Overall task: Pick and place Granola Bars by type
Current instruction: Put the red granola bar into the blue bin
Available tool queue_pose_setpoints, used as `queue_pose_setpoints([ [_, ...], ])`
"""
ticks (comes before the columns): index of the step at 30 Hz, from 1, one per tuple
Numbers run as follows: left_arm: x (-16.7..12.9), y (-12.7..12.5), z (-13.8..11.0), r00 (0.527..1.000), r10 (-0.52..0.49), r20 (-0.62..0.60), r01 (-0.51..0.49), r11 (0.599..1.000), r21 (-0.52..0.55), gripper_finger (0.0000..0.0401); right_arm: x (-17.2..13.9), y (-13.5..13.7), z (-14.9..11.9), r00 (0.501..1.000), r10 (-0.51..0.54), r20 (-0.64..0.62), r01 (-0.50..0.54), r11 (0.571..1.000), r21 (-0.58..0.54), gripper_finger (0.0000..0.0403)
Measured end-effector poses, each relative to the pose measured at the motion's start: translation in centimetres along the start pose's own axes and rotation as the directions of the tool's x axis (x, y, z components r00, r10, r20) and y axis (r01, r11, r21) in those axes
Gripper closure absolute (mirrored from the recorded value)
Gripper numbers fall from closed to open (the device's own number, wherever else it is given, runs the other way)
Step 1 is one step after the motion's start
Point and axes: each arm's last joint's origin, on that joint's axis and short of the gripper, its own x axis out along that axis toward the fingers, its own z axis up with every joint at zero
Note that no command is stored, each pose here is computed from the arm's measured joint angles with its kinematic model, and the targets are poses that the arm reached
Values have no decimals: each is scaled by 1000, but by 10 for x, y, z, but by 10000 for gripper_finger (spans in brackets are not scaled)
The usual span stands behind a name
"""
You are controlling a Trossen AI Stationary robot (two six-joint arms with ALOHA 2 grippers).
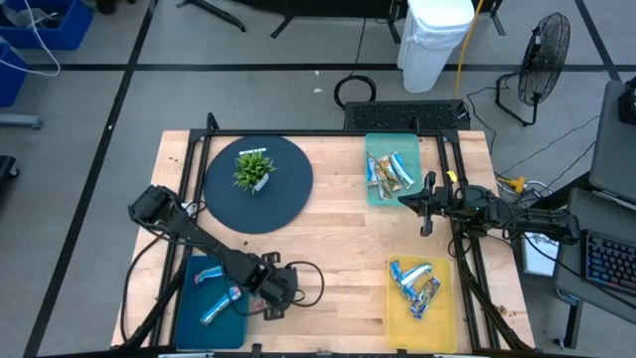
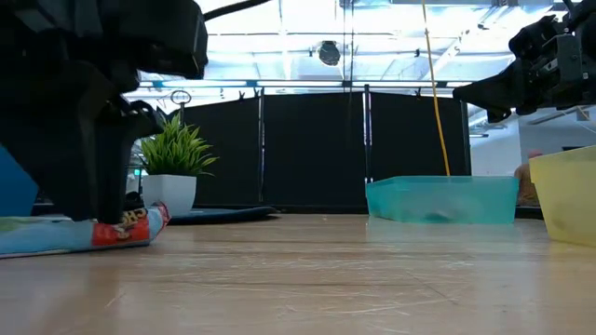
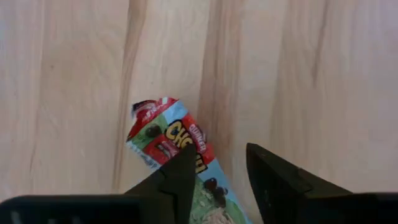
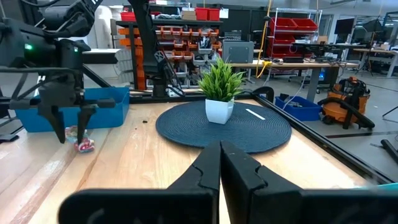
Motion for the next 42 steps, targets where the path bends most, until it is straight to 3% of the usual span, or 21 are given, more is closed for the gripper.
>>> queue_pose_setpoints([
  [7, 2, 2, 1, 1000, -13, -23, 13, 1000, -9, 214, 0, 0, 0, 1000, 0, 0, 0, 1000, 0, 399],
  [13, -7, 4, -3, 994, -51, -93, 45, 997, -61, 207, 0, 0, 0, 1000, 0, 0, 0, 1000, 0, 399],
  [19, -15, 13, -5, 994, 51, -92, -62, 990, -125, 225, 0, 0, 0, 1000, 0, 0, 0, 1000, 0, 399],
  [25, -15, 16, -4, 994, 68, -90, -85, 976, -199, 248, 0, 0, 0, 1000, 0, 0, 0, 1000, 0, 399],
  [32, -15, 21, -4, 990, 73, -121, -113, 923, -368, 273, 0, 0, 0, 1000, 0, 0, 0, 1000, 0, 399],
  [38, -17, 27, -10, 974, 133, -183, -199, 889, -412, 292, 0, 0, 0, 1000, 0, 0, 0, 1000, 0, 399],
  [42, -15, 25, -8, 979, 118, -165, -177, 895, -409, 299, 0, 0, 0, 1000, 0, 0, 0, 1000, 0, 399],
])
